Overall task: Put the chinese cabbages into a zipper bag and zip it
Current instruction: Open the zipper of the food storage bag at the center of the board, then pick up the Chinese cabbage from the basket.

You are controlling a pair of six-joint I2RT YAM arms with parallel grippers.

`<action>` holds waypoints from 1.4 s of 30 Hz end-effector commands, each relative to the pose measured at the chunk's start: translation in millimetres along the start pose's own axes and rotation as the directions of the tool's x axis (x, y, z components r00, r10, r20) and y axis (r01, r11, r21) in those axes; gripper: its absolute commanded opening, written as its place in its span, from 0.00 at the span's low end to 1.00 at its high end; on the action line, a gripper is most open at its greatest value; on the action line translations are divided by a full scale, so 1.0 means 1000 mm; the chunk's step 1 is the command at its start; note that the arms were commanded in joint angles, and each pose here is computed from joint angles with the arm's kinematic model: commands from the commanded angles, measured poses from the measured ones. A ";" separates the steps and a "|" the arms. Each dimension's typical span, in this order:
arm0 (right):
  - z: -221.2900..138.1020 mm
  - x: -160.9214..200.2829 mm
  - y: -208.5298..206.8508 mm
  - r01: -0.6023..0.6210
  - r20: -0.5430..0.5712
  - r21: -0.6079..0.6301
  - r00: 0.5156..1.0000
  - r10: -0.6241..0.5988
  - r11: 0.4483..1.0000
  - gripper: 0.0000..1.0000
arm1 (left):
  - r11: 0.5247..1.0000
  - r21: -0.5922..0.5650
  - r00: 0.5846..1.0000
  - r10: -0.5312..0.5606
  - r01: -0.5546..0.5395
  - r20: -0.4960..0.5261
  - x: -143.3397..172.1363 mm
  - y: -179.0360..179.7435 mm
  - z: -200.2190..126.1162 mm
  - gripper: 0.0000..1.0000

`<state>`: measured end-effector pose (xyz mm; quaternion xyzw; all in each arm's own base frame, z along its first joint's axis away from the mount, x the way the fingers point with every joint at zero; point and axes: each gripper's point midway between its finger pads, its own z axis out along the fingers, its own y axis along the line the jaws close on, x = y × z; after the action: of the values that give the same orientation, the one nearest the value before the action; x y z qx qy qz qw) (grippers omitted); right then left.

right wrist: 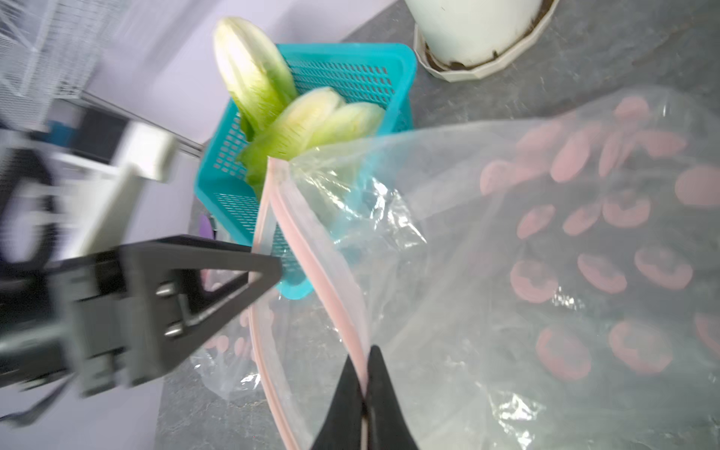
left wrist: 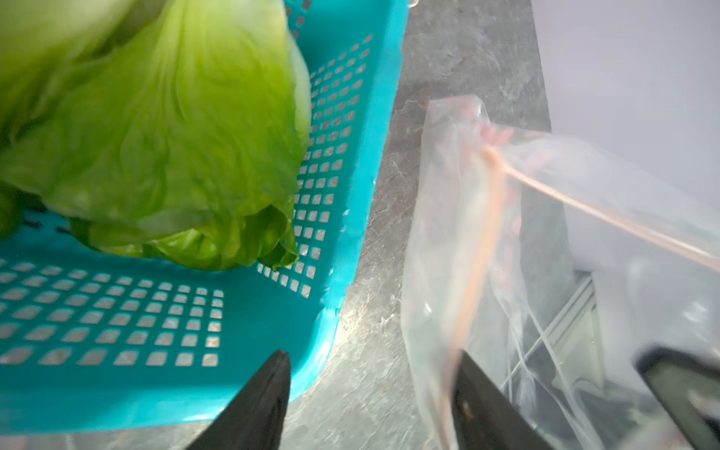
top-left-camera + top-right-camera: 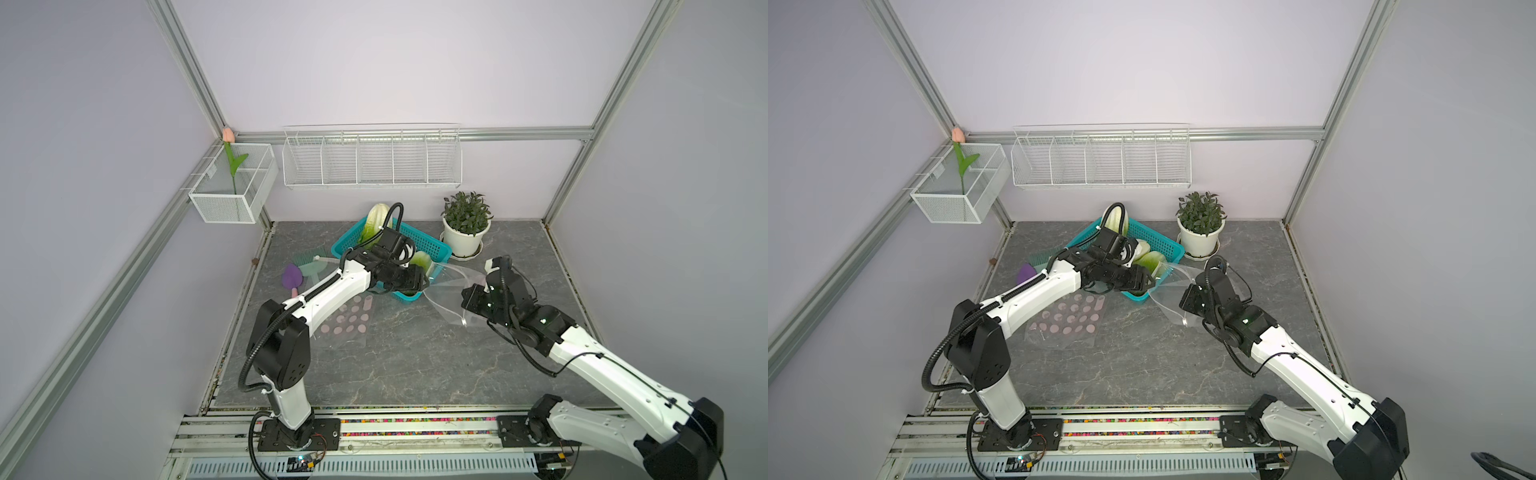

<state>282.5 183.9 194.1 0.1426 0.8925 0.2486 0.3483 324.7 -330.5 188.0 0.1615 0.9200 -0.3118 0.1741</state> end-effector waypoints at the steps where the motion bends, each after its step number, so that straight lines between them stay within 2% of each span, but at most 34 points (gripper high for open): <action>1: 0.010 0.001 -0.016 -0.093 0.029 0.047 0.995 0.092 0.995 0.07 | 1.000 -0.013 1.000 0.009 -0.009 0.011 -0.003 0.013 -0.047 0.85; 3: 0.012 0.001 -0.016 -0.098 0.031 0.047 0.995 0.096 0.994 0.07 | 0.997 -0.074 0.998 0.021 -0.017 0.054 -0.011 0.032 -0.058 0.85; 6: 0.013 -0.001 -0.016 -0.092 0.037 0.052 0.995 0.090 0.994 0.07 | 0.972 -0.219 0.990 0.109 -0.088 0.085 -0.023 0.057 -0.056 0.86; 12: 0.020 0.001 -0.012 -0.095 0.026 0.043 0.995 0.094 0.995 0.07 | 0.914 -0.348 0.974 0.225 -0.209 0.005 -0.041 0.086 -0.029 0.88; 17: 0.025 0.004 -0.019 -0.097 0.026 0.059 0.995 0.096 0.994 0.07 | 0.939 -0.256 0.972 0.232 -0.231 -0.026 -0.046 0.069 0.003 0.89; 22: 0.028 0.006 -0.024 -0.096 0.027 0.071 0.995 0.094 0.993 0.07 | 0.941 -0.232 0.969 0.231 -0.245 -0.087 -0.043 0.069 0.043 0.88; 26: 0.030 0.007 -0.028 -0.097 0.030 0.082 0.995 0.095 0.992 0.07 | 0.939 -0.197 0.957 0.258 -0.280 -0.131 -0.032 0.063 0.075 0.83; 28: 0.031 0.006 -0.029 -0.099 0.033 0.082 0.995 0.096 0.992 0.07 | 0.924 -0.246 0.952 0.259 -0.293 -0.163 -0.027 0.079 0.086 0.80; 30: 0.030 0.006 -0.029 -0.100 0.034 0.081 0.995 0.097 0.992 0.07 | 0.889 -0.326 0.944 0.277 -0.322 -0.177 -0.030 0.097 0.087 0.78; 33: 0.031 0.007 -0.030 -0.093 0.029 0.081 0.995 0.090 0.992 0.07 | 0.855 -0.366 0.930 0.343 -0.369 -0.136 -0.042 0.102 0.086 0.72; 35: 0.031 0.007 -0.031 -0.090 0.028 0.081 0.996 0.088 0.993 0.07 | 0.836 -0.357 0.908 0.406 -0.416 -0.108 -0.045 0.100 0.086 0.66; 36: 0.030 0.006 -0.031 -0.091 0.030 0.080 0.996 0.088 0.993 0.07 | 0.827 -0.350 0.896 0.432 -0.440 -0.106 -0.046 0.098 0.086 0.57; 39: 0.027 0.003 -0.033 -0.085 0.037 0.080 0.996 0.082 0.993 0.07 | 0.790 -0.310 0.848 0.510 -0.529 -0.146 -0.048 0.088 0.076 0.12; 40: 0.025 0.002 -0.034 -0.074 0.036 0.081 0.997 0.071 0.994 0.07 | 0.775 -0.307 0.833 0.530 -0.552 -0.158 -0.050 0.084 0.069 0.03; 42: 0.023 -0.001 -0.037 -0.051 0.029 0.089 0.998 0.048 0.995 0.07 | 0.746 -0.303 0.804 0.572 -0.593 -0.164 -0.054 0.074 0.048 0.00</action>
<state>297.9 168.7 159.1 0.1890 0.8924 0.2226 0.3440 415.2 -321.1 95.8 0.3638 0.8964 -0.0912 0.2361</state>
